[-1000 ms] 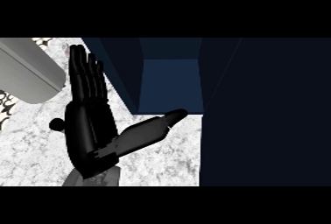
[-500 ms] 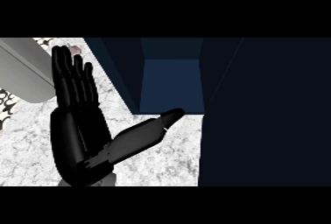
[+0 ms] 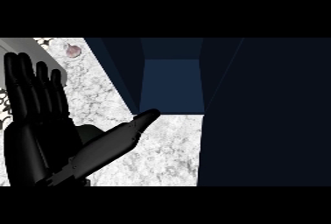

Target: Pick up the wine, place it into the cabinet and close the cabinet

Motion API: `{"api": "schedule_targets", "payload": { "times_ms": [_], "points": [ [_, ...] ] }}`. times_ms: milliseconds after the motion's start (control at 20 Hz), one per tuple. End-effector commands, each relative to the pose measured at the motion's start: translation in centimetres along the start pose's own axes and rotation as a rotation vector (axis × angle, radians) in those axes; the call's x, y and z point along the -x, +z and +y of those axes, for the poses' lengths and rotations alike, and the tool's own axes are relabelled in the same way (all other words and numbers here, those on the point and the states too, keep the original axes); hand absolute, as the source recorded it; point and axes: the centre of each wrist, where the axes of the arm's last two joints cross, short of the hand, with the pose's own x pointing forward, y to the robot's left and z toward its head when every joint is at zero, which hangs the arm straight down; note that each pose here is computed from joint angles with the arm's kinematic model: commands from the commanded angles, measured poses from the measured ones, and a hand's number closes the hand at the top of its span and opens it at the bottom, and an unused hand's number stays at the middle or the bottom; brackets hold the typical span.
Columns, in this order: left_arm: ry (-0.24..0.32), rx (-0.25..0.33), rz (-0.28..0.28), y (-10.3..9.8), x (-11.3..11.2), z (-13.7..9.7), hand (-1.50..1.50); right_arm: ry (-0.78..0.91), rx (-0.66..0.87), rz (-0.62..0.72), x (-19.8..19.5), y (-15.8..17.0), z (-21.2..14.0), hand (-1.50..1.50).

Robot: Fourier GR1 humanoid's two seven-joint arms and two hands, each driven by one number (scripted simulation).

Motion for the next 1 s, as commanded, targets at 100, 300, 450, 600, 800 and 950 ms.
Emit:
{"api": "schedule_targets", "payload": {
  "times_ms": [100,300,450,600,800,950],
  "points": [
    [-0.016,-0.053,0.021,0.6,-0.3,2.0,-1.50,-0.030,-0.001,-0.053,-1.9,2.2,1.2,-1.50],
    [-0.049,-0.085,0.041,-0.4,-0.3,3.4,-1.50,-0.026,-0.007,-0.047,-3.2,1.5,1.1,-1.50],
    [-0.031,-0.104,0.047,-0.9,-1.0,5.8,-1.50,-0.007,-0.012,-0.062,-3.0,1.8,0.6,-1.50],
    [-0.024,-0.116,0.098,0.2,0.8,6.2,-1.50,-0.025,-0.013,-0.043,-3.6,2.1,0.1,-1.50],
    [-0.003,-0.128,0.120,1.3,1.6,9.1,-1.50,-0.006,-0.006,-0.040,-3.0,2.0,0.5,-1.50],
    [-0.013,-0.119,0.143,-1.6,2.4,9.1,-1.50,-0.017,-0.016,-0.057,-3.0,1.7,0.4,-1.50]
  ]
}}
